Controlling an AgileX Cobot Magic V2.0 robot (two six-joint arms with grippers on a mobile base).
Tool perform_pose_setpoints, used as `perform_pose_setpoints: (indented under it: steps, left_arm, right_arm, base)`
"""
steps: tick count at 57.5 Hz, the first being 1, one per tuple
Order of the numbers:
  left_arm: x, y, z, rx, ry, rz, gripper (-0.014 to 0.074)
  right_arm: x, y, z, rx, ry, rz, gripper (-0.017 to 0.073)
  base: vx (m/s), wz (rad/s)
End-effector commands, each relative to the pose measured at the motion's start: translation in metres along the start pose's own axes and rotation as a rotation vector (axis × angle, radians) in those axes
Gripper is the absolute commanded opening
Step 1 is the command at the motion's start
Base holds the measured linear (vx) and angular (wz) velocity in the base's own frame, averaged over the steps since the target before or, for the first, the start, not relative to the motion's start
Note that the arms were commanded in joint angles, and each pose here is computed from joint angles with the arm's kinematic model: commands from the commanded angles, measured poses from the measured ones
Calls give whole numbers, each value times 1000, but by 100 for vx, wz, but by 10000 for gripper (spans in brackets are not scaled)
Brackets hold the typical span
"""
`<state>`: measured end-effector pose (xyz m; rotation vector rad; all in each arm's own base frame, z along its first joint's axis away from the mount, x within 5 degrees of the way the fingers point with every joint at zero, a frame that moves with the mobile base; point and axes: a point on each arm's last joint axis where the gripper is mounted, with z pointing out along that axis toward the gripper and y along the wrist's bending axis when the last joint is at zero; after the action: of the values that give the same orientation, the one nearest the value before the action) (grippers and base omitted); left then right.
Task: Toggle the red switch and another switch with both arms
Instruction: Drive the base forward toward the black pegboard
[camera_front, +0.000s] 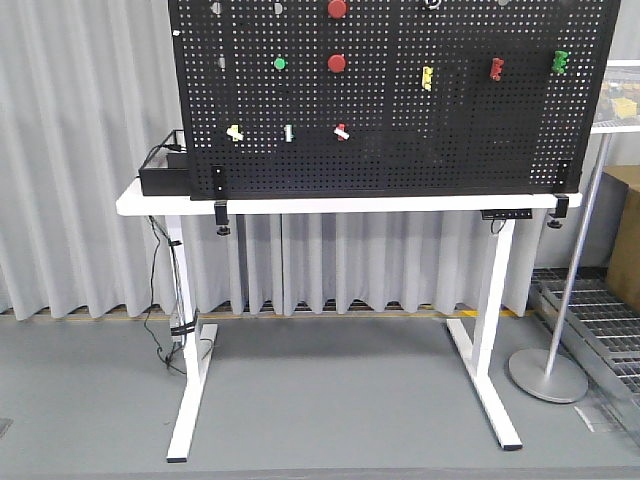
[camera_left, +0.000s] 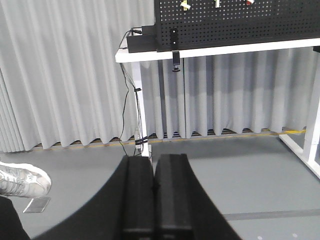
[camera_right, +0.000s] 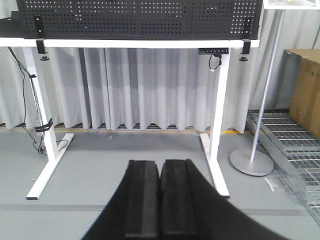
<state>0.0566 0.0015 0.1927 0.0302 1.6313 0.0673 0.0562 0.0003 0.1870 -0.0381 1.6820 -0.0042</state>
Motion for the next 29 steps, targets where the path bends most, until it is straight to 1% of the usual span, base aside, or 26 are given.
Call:
perform_pose_setpoints:
  steps: [1,15,29]
  left_arm:
    - [-2,0,-1,-5,-76,-18,3]
    - [-2,0,-1,-5,-76,-18,3]
    - [-2,0,-1,-5,-76,-18,3]
  right_arm:
    - [-6,1,-1,-7,-87,-17,-6]
    - [-6,1,-1,-7,-87,-17,-6]
    - [-6,1,-1,-7,-87,-17,-6]
  base:
    - [1,-2]
    - [4,0]
    - [10,2]
